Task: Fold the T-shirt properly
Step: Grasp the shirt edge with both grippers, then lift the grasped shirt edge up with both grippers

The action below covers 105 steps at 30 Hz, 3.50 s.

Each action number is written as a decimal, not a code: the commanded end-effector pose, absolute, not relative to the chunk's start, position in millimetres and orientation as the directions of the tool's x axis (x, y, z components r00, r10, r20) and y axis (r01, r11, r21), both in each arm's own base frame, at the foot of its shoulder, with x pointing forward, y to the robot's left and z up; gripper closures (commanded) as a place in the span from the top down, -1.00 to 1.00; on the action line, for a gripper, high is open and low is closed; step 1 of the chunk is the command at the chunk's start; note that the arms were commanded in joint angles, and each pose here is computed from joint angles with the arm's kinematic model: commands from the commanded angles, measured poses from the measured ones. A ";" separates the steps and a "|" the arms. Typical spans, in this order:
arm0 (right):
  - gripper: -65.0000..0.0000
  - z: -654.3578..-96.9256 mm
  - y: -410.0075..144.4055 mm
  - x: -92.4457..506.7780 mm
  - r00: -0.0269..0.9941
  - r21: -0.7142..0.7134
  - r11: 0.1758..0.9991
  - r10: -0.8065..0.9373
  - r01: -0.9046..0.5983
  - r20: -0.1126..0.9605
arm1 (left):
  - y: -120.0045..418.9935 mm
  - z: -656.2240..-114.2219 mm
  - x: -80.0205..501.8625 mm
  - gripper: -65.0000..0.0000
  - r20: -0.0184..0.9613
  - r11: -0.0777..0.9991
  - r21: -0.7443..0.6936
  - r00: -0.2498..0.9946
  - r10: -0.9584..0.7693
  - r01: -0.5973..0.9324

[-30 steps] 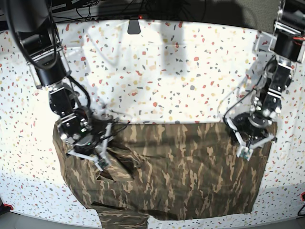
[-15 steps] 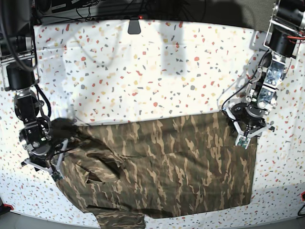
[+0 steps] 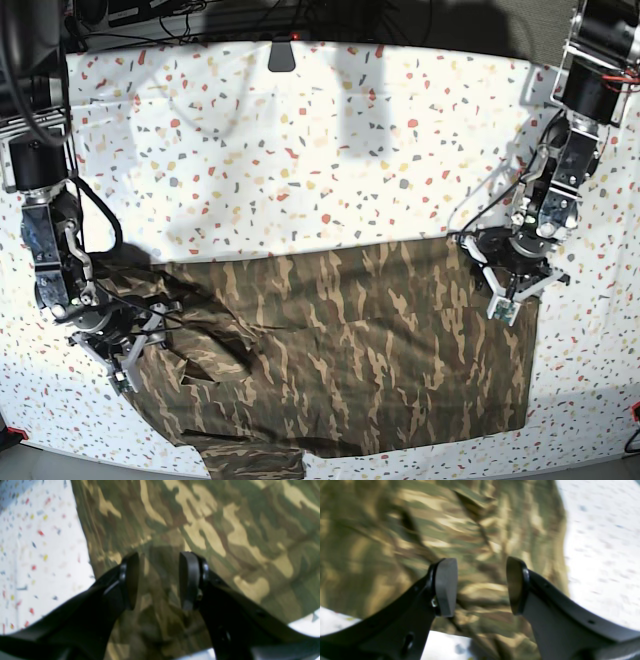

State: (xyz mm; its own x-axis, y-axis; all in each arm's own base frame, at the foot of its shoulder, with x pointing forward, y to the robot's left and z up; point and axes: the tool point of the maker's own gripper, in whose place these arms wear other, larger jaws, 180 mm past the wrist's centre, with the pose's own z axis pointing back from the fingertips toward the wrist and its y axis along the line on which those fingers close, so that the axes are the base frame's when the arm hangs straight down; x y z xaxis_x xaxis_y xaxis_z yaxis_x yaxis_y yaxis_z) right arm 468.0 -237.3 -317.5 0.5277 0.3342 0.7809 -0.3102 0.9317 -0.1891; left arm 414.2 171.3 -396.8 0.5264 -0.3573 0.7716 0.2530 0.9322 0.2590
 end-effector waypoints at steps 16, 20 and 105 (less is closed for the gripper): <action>-0.09 -373.8 -274.7 464.4 0.645 -0.184 0.959 0.281 -0.216 0.710 | 149.0 -390.7 420.2 -0.23 0.830 0.977 0.092 0.528 -0.183 0.194; -0.09 -396.3 -262.2 445.8 0.680 -0.149 0.951 0.298 -0.271 0.670 | 161.6 -417.4 407.5 -0.23 0.755 0.995 -0.027 0.654 -0.042 0.095; -0.09 -429.0 -223.0 290.0 0.729 -0.003 0.967 0.195 -0.256 0.656 | 179.7 -528.6 237.1 -0.23 0.415 0.972 -0.217 0.910 0.004 0.095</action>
State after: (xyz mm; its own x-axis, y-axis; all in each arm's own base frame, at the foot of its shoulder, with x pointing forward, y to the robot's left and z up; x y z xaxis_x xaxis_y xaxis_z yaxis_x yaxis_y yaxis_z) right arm 296.3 -219.8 -425.2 0.7044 0.1782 0.6870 -0.2481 0.9687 0.0031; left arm 327.7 165.9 -455.2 0.6486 0.1424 0.7477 0.1477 0.9401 -0.3072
